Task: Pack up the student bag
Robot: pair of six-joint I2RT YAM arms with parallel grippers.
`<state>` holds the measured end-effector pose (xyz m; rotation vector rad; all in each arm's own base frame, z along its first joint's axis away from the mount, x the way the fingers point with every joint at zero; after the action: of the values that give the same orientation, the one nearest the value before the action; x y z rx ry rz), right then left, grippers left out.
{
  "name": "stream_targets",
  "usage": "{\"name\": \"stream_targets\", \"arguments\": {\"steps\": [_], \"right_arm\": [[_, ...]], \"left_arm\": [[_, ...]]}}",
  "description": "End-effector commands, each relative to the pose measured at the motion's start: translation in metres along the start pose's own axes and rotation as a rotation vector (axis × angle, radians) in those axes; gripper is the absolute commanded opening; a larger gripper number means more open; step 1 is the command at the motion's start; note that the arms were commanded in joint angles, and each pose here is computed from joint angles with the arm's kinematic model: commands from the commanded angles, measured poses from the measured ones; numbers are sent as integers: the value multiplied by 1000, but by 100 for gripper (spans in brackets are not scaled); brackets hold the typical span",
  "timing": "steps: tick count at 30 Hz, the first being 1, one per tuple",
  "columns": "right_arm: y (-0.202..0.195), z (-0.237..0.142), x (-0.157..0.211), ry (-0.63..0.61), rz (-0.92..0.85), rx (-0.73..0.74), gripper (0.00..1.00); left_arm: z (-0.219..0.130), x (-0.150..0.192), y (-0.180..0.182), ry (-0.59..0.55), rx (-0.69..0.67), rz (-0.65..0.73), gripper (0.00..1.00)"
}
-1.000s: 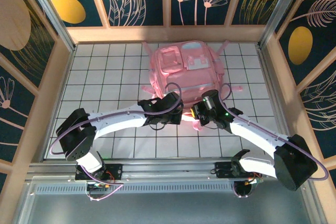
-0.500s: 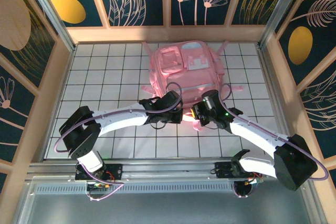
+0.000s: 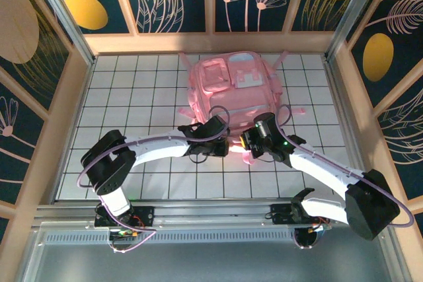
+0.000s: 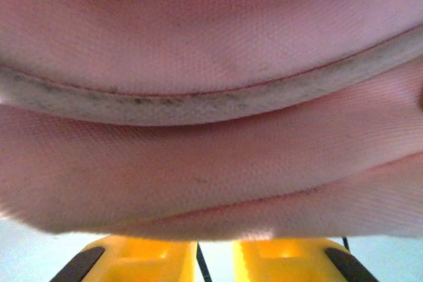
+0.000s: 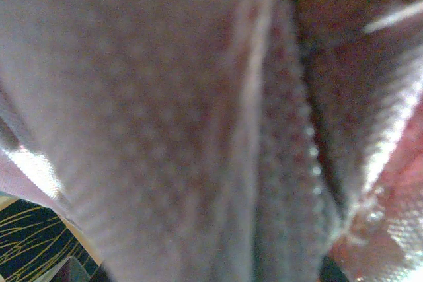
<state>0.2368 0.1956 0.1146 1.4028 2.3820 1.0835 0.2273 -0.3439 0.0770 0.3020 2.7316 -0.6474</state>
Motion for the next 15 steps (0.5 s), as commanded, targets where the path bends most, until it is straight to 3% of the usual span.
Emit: {"name": "stream_targets", "arguments": {"steps": [1, 6, 9, 11, 13, 15], "right_arm": [[33, -9, 13, 39, -26, -106, 0], [36, -8, 16, 59, -33, -110, 0], [40, -11, 16, 52, -80, -120, 0], [42, -13, 15, 47, -101, -120, 0], [42, -16, 14, 44, -110, -124, 0], [43, -19, 13, 44, -110, -136, 0]], "left_arm": [[9, -2, 6, -6, -10, 20, 22], [9, -6, 7, -21, -29, 55, 36], [-11, -11, 7, -82, -19, 140, 47], [-29, -8, 9, -134, 14, 199, 58], [-53, -6, 9, -220, 77, 236, 76], [-74, -7, 11, -308, 107, 255, 84]]}}
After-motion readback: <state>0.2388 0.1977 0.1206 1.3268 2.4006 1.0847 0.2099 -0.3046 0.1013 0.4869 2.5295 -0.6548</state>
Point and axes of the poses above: each hand's point on the last joint's axis, 136 mm out from that joint toward the fingers, its own z axis out along the fingers, its own y axis along the line the jaws close on, x = y × z, the point moved 2 cm from there along -z, back along the fingers
